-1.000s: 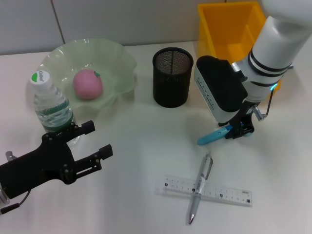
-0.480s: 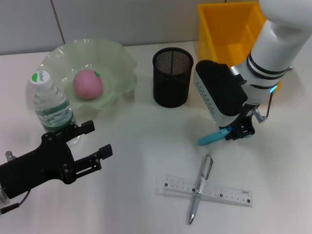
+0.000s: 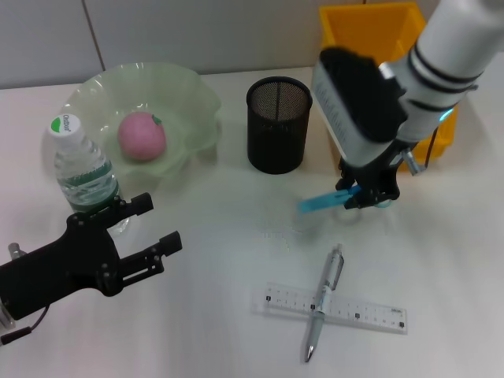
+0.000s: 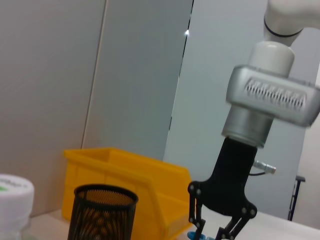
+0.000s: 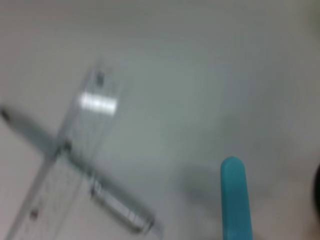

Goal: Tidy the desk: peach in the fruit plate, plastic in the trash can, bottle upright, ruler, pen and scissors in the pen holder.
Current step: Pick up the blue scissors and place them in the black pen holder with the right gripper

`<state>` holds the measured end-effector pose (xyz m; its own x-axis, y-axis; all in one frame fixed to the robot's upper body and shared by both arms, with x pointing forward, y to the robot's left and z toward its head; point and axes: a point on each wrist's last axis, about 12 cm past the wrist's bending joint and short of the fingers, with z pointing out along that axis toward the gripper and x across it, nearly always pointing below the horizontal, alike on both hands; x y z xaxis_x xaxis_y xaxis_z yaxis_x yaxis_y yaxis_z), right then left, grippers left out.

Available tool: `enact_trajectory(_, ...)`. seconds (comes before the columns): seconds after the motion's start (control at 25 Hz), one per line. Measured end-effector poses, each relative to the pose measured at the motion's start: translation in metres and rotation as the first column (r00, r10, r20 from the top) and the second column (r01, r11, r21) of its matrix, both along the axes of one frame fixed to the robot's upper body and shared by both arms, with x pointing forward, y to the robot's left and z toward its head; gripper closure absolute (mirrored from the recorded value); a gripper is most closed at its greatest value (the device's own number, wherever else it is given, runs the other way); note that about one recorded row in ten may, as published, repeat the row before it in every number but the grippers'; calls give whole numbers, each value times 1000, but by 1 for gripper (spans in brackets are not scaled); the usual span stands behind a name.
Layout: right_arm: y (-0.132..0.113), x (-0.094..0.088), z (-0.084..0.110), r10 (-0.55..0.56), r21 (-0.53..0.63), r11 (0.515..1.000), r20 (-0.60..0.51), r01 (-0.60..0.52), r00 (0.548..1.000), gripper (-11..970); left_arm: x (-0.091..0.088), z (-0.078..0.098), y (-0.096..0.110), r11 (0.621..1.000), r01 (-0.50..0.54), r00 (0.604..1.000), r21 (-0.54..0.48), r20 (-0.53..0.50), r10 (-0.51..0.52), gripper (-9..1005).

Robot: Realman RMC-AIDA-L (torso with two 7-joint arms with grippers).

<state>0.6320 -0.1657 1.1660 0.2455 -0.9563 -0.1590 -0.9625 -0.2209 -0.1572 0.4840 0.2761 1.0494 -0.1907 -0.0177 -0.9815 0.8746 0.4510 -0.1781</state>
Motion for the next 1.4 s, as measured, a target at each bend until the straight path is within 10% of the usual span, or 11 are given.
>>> enact_trajectory(0.36, -35, -15, 37, -142, 440, 885, -53, 151, 988, 724, -1, 3, 1, 1000, -1, 1000, -23, 20, 2, 214)
enact_trajectory(0.72, -84, -48, 8, -296, 781, 494, -263, 382, 918, 724, 7, 8, -2, 1000, 1, 998, -12, 66, 0, 214)
enact_trajectory(0.92, -93, -61, -9, -300, 839, 300, -369, 454, 880, 723, 12, 11, -5, 1000, 13, 996, -7, 88, -12, 214)
enact_trajectory(1.4, -90, -70, -42, -287, 869, 127, -429, 478, 857, 723, 17, 12, -10, 1000, 19, 992, 22, 126, -22, 214)
